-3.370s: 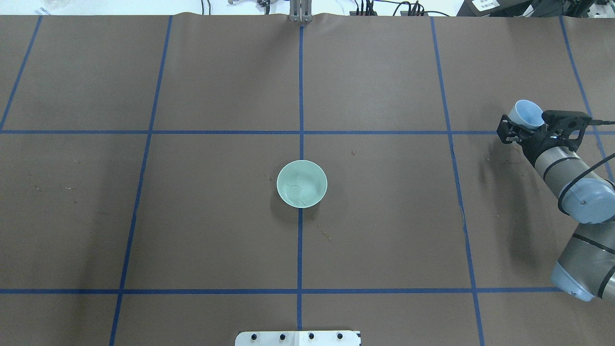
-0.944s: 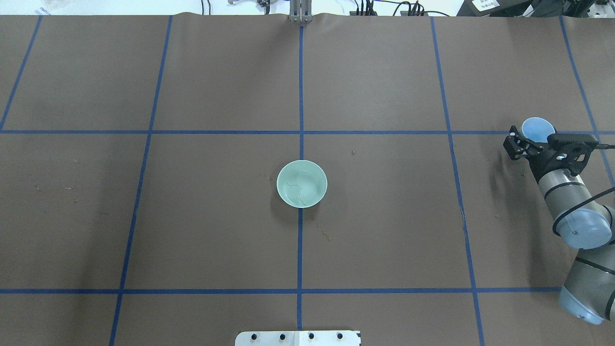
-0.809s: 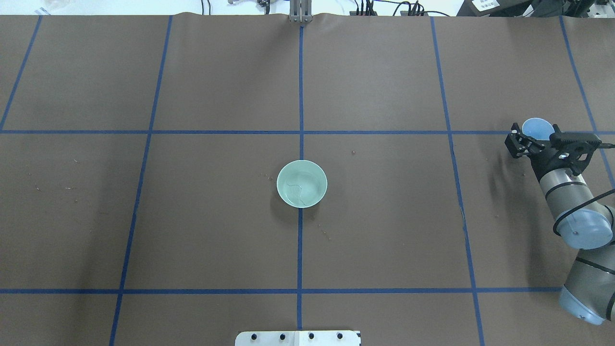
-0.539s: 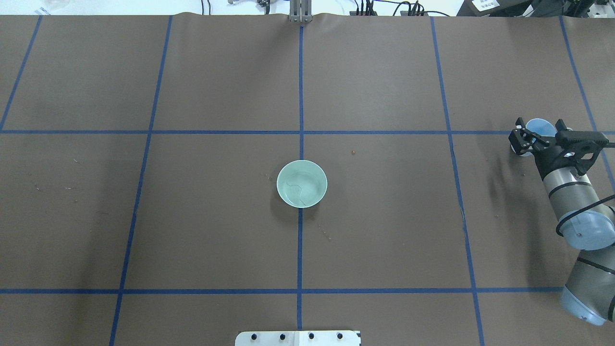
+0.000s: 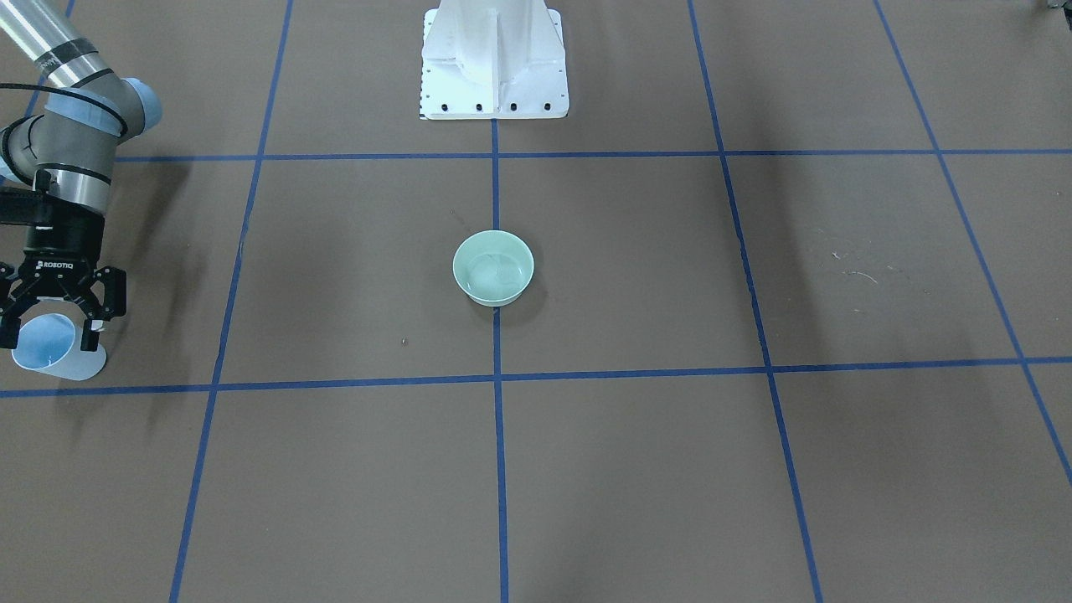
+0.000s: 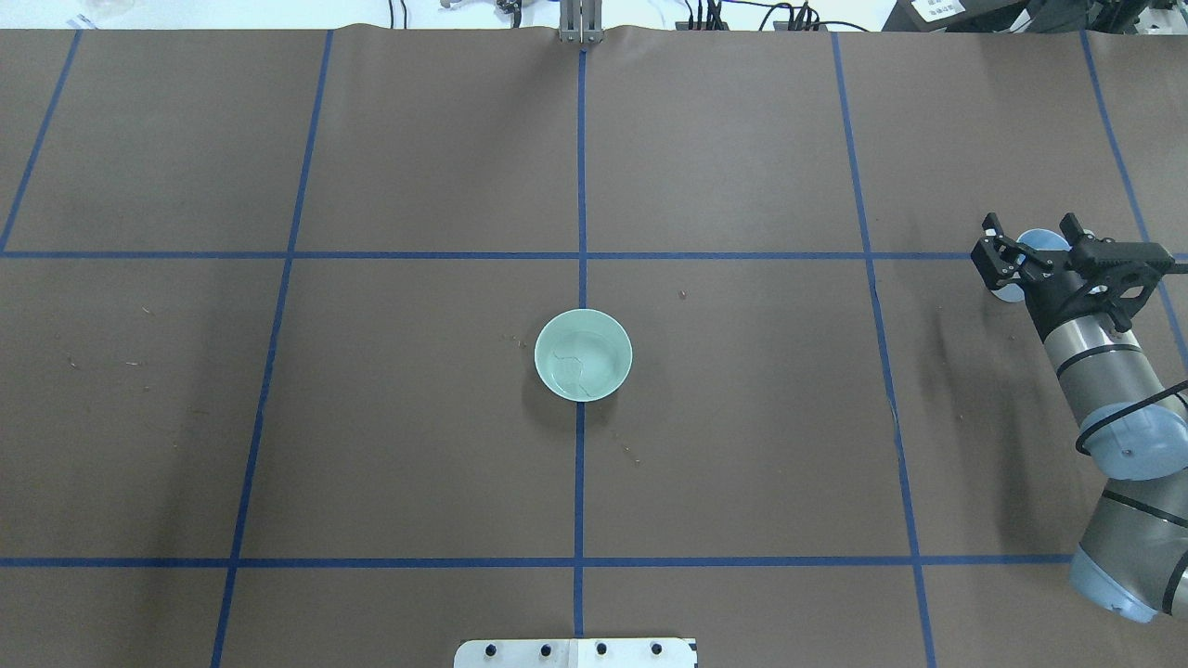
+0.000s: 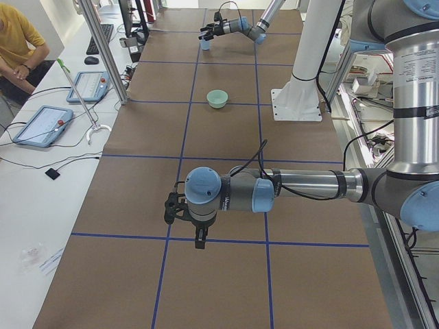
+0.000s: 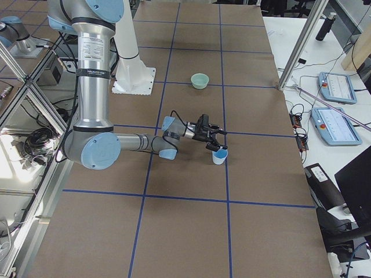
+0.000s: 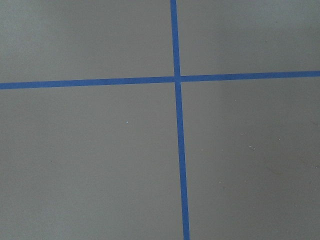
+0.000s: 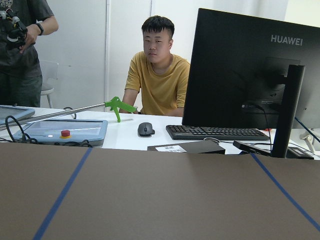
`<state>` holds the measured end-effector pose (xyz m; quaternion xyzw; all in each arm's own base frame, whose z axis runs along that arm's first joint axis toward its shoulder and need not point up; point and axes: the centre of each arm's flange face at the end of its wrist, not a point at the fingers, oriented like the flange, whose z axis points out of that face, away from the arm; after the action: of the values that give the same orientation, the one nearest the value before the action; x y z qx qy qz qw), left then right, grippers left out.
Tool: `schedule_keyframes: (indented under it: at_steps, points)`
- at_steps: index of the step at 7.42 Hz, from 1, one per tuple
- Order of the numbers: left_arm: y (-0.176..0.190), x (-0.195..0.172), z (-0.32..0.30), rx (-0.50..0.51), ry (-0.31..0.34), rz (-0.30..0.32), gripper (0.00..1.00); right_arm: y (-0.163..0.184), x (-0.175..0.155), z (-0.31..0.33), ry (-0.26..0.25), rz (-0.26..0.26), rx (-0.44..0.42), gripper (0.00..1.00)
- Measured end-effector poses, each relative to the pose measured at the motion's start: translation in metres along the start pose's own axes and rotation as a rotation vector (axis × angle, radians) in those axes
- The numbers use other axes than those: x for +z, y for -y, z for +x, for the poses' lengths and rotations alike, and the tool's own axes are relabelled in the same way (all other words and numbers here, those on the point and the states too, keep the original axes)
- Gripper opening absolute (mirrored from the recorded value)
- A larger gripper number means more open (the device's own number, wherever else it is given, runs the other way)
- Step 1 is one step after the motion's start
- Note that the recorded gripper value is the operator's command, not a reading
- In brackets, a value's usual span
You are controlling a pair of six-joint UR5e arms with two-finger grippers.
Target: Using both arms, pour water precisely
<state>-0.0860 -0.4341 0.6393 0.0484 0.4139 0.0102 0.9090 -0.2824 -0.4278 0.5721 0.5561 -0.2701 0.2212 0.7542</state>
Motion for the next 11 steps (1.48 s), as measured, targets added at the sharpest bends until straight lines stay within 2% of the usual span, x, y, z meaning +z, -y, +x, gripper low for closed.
schedule_keyframes:
  at_steps: [2, 5, 9, 11]
  points:
    - [0.0, 0.0, 0.0, 0.0, 0.0, 0.001, 1.0, 0.022, 0.004, -0.006, 0.067, -0.06, 0.0, 1.0]
    - [0.0, -0.001, 0.0, 0.004, 0.001, 0.005, 1.0, 0.061, 0.023, 0.023, 0.153, -0.197, -0.013, 1.0]
    - [0.002, -0.007, 0.006, -0.005, 0.006, 0.015, 1.0, 0.142, 0.044, 0.11, 0.222, -0.434, -0.059, 1.0]
    - [0.011, -0.02, 0.023, -0.036, 0.01, 0.043, 1.0, 0.16, 0.044, 0.15, 0.231, -0.548, -0.102, 1.0]
